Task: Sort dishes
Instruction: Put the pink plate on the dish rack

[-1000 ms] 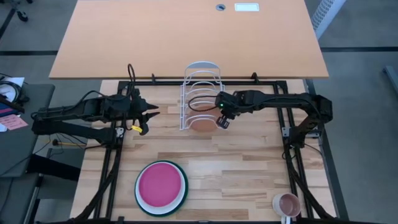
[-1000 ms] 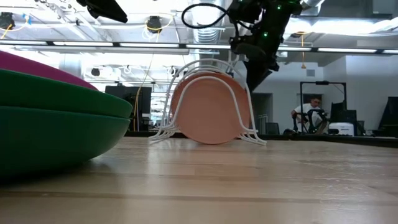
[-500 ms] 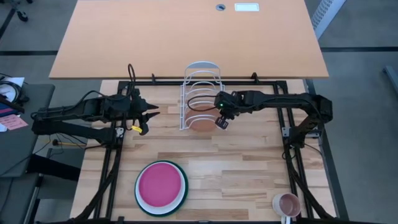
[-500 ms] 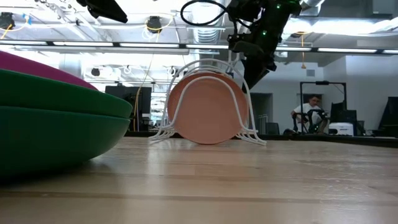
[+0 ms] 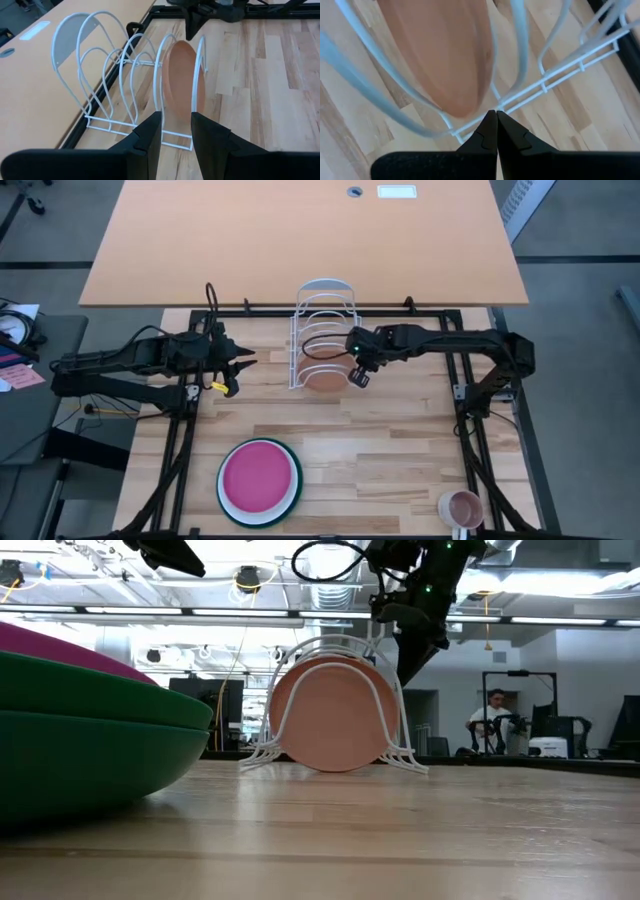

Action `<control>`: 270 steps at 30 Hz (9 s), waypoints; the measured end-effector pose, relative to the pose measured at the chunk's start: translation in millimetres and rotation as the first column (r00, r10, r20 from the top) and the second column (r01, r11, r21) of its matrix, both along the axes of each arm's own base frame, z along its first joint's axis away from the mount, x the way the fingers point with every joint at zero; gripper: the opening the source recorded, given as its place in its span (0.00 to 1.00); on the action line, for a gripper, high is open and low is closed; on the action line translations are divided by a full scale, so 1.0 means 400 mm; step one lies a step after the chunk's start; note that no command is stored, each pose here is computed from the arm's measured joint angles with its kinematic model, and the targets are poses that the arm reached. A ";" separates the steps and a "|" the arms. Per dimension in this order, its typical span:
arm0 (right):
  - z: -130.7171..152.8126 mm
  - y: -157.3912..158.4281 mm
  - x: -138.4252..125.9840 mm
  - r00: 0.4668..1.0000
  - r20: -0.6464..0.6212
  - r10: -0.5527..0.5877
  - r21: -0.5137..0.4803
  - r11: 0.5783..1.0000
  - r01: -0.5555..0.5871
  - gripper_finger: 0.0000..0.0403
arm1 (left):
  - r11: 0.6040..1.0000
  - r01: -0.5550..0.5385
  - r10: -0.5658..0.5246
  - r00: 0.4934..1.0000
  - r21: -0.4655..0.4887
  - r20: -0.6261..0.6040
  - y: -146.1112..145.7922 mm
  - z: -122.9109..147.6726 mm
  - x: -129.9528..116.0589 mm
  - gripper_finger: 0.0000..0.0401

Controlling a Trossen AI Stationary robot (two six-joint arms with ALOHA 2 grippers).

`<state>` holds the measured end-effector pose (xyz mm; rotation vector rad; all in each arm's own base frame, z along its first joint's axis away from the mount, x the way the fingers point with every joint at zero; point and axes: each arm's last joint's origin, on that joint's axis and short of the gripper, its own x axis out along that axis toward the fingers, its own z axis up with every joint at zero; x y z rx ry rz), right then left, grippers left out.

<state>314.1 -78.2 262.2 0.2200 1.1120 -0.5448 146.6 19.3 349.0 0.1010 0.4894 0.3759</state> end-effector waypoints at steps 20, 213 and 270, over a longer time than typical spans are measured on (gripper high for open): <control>0.170 0.191 0.041 0.979 0.124 0.160 -0.087 0.985 -0.150 0.01 | 0.996 -0.026 0.026 1.000 -0.087 -0.006 -0.002 -0.009 -0.004 0.25; -0.283 0.614 0.504 0.588 0.416 0.694 0.087 0.613 -0.785 0.00 | 0.968 -0.024 -0.080 0.914 -0.248 -0.398 -0.331 -0.322 0.046 0.12; -0.194 0.611 0.471 0.593 0.400 0.698 0.100 0.610 -0.786 0.00 | 0.991 -0.052 -0.022 0.844 -0.122 -0.535 -0.313 -0.201 0.024 0.00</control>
